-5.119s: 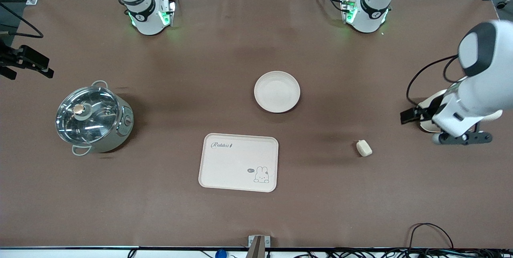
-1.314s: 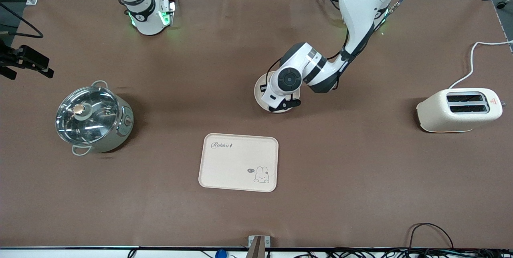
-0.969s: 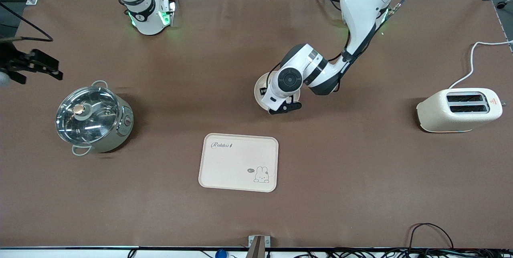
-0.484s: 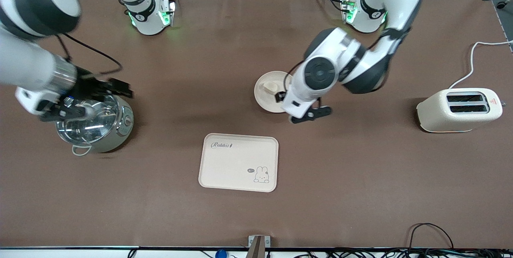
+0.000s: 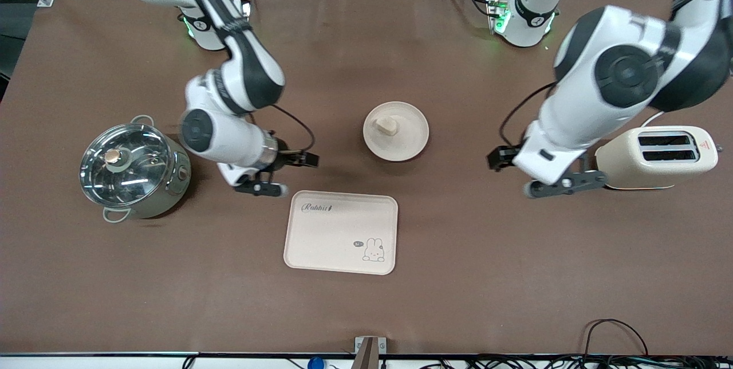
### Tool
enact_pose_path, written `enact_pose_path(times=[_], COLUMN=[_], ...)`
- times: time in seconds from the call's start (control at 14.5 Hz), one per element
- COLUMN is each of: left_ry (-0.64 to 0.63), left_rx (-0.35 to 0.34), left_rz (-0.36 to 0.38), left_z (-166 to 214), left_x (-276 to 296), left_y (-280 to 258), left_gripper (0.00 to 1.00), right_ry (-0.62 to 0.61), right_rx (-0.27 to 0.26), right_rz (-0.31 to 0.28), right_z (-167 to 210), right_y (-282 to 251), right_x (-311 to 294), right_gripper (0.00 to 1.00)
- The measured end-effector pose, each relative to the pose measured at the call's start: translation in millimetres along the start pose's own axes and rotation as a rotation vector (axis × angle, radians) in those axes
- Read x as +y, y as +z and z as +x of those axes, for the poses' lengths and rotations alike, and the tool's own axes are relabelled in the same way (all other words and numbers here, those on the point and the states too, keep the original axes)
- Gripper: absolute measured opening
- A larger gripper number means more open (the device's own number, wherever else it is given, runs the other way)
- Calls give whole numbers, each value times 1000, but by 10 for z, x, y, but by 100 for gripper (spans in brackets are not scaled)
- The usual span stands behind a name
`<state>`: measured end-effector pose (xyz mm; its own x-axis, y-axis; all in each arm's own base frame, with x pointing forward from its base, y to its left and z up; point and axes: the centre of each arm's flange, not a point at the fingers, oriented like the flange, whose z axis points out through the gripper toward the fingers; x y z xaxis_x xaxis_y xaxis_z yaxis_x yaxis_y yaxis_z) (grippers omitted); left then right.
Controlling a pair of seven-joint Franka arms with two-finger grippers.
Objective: Place bun in plate and plate on tray
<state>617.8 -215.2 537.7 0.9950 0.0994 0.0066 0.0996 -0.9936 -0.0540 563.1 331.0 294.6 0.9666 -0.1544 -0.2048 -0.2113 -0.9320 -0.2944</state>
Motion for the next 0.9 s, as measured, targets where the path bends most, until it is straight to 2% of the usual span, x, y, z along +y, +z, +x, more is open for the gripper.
enact_pose_path(times=[0.21, 0.55, 0.62, 0.69, 0.76, 0.9], left_ry=[26, 60, 82, 108, 129, 137], left_rx=[76, 82, 62, 46, 36, 19], left_rz=[8, 47, 45, 42, 41, 38], left_z=[-72, -498, -559, -595, -607, -603], left_x=[-353, -594, -678, -802, -939, -1162], left_y=[-508, -1091, -1123, -1134, -1131, -1089], left_gripper=[100, 100, 100, 100, 100, 100], right_ry=[4, -36, -46, -56, -64, -80], right_rx=[36, 40, 41, 38, 33, 28], right_rz=[13, 0, -3, -8, -13, -20], right_z=[-242, -646, -706, -767, -822, -917], right_y=[738, 1231, 1286, 1336, 1383, 1460], right_x=[-174, -425, -451, -478, -500, -544], right_gripper=[100, 99, 96, 89, 89, 72])
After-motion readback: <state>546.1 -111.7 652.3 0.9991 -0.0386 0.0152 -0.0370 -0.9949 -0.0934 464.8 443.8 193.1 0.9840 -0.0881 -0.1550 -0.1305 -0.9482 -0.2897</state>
